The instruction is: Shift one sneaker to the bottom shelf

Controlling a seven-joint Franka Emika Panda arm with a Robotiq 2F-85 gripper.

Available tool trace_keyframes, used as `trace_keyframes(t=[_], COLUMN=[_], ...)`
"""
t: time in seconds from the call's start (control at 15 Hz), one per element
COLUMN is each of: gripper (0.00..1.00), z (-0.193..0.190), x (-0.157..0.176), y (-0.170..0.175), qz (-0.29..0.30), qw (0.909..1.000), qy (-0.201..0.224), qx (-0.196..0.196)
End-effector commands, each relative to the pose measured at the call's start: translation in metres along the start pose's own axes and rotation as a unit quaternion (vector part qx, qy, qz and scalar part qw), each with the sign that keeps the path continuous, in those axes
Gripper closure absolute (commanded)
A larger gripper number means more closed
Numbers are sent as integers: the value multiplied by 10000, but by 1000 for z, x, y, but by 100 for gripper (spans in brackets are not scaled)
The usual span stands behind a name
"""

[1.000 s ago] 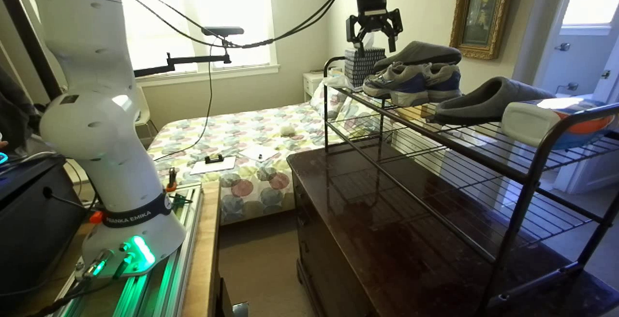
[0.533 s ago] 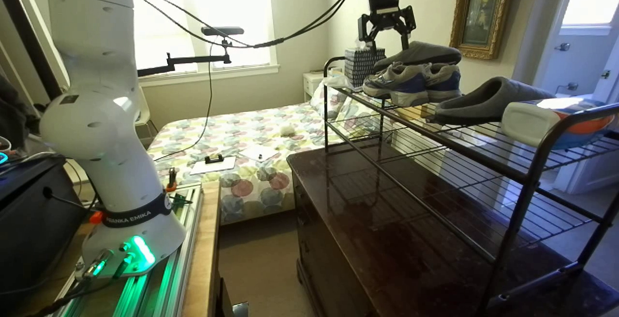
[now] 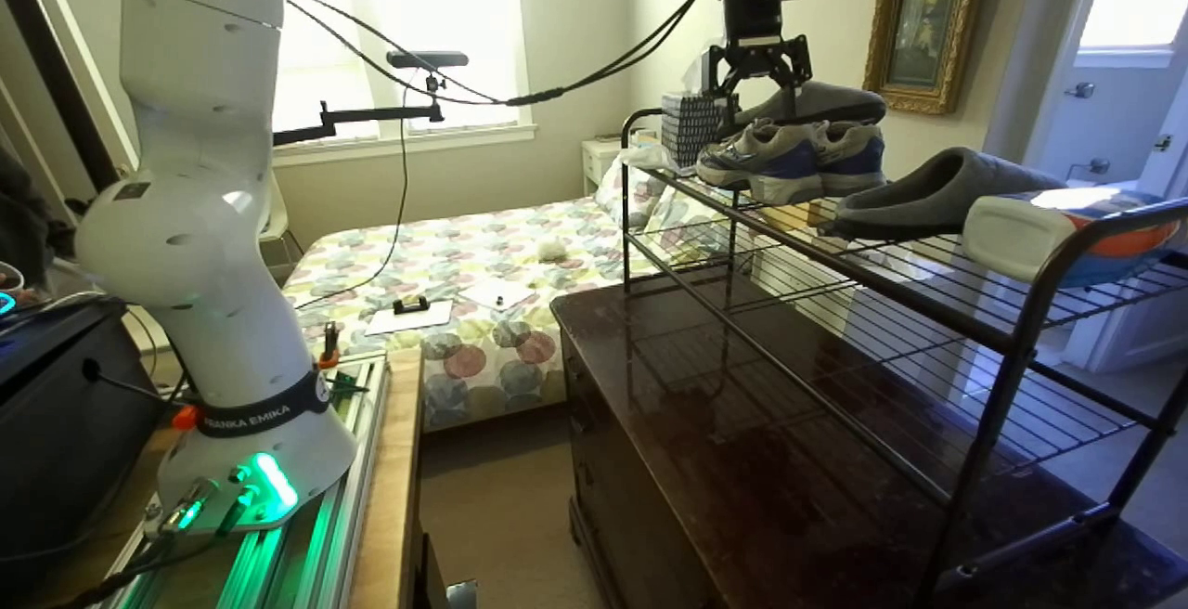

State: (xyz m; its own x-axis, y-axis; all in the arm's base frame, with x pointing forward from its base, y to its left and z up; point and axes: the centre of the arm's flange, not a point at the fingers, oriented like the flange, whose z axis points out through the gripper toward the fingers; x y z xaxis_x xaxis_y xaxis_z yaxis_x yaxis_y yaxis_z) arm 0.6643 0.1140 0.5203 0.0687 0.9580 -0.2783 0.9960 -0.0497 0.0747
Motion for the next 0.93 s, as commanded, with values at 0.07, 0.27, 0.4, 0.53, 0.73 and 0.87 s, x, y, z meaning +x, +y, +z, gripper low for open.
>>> trace_keyframes(t=[0.07,0.27,0.4,0.53,0.73,0.87], gripper=[0,0,0,0,9,12], z=[3,9,14,19,26,33], x=[13,19,20,21,22,23], y=[9,1,-1,-1,1,6], qz=[-150,-274,-292,-268,-196,-156], qw=[9998,9993,9989,9985,9981,9980], qy=[-14,140,264,342,402,377], qx=[130,198,267,328,417,475])
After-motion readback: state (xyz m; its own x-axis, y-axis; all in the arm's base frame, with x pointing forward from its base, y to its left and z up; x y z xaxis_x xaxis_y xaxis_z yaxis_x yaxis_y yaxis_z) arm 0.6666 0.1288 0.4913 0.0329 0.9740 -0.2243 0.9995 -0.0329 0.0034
